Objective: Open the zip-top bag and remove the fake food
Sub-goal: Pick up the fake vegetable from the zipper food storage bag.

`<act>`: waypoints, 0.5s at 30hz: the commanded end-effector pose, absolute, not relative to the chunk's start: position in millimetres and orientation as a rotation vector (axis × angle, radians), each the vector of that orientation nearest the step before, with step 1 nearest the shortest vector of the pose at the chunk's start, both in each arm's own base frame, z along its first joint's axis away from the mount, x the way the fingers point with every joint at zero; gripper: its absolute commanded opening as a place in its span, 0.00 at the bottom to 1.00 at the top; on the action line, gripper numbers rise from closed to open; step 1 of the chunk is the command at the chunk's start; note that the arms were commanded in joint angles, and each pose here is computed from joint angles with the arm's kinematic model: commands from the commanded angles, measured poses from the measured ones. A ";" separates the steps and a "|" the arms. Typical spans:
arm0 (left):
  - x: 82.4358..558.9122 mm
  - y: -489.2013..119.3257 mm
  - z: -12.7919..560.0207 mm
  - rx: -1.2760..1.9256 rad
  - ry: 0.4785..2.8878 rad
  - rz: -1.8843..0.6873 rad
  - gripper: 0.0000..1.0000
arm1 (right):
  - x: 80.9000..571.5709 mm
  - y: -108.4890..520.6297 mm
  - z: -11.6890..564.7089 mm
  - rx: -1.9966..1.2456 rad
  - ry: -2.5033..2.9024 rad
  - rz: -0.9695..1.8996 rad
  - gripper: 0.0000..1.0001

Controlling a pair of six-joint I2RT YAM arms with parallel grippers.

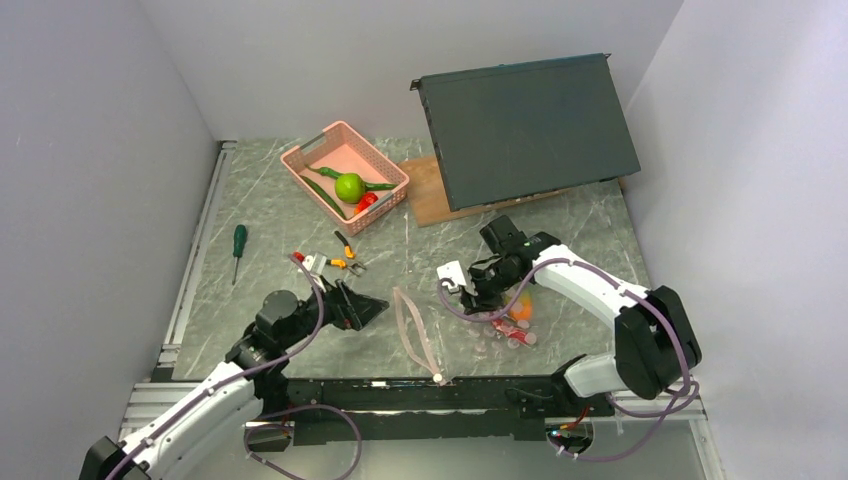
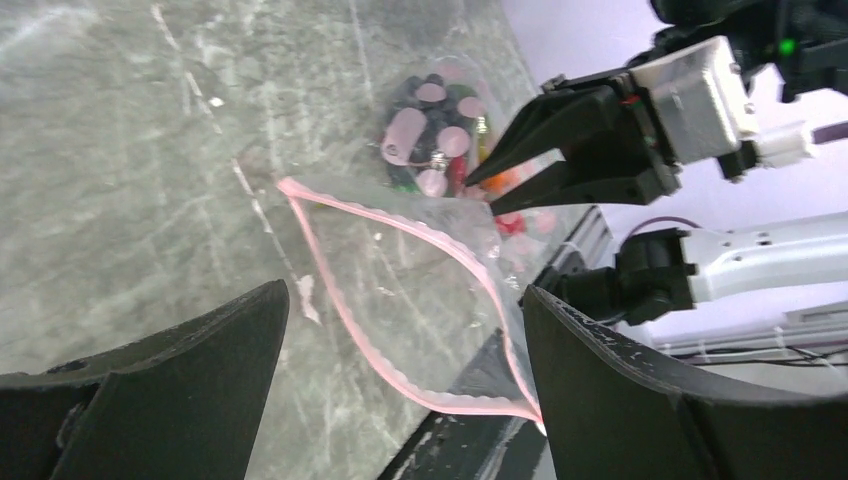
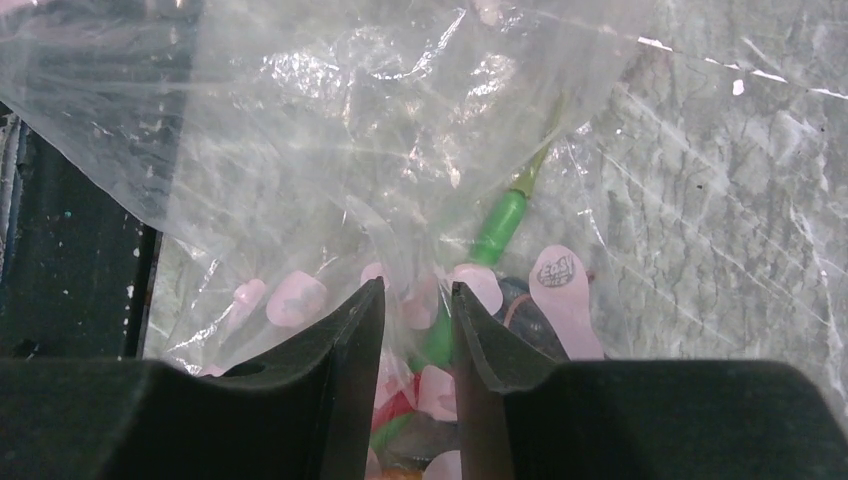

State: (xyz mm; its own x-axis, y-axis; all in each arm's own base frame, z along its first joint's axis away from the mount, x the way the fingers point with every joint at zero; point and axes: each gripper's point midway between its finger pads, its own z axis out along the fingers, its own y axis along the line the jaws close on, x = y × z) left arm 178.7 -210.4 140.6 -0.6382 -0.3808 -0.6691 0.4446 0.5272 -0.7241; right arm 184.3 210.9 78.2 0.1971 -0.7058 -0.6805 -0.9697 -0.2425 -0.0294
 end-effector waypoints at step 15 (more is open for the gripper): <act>153.6 -261.2 125.6 -0.115 1.985 -1.370 0.66 | 187.6 196.5 102.4 -1.910 1.466 0.780 0.46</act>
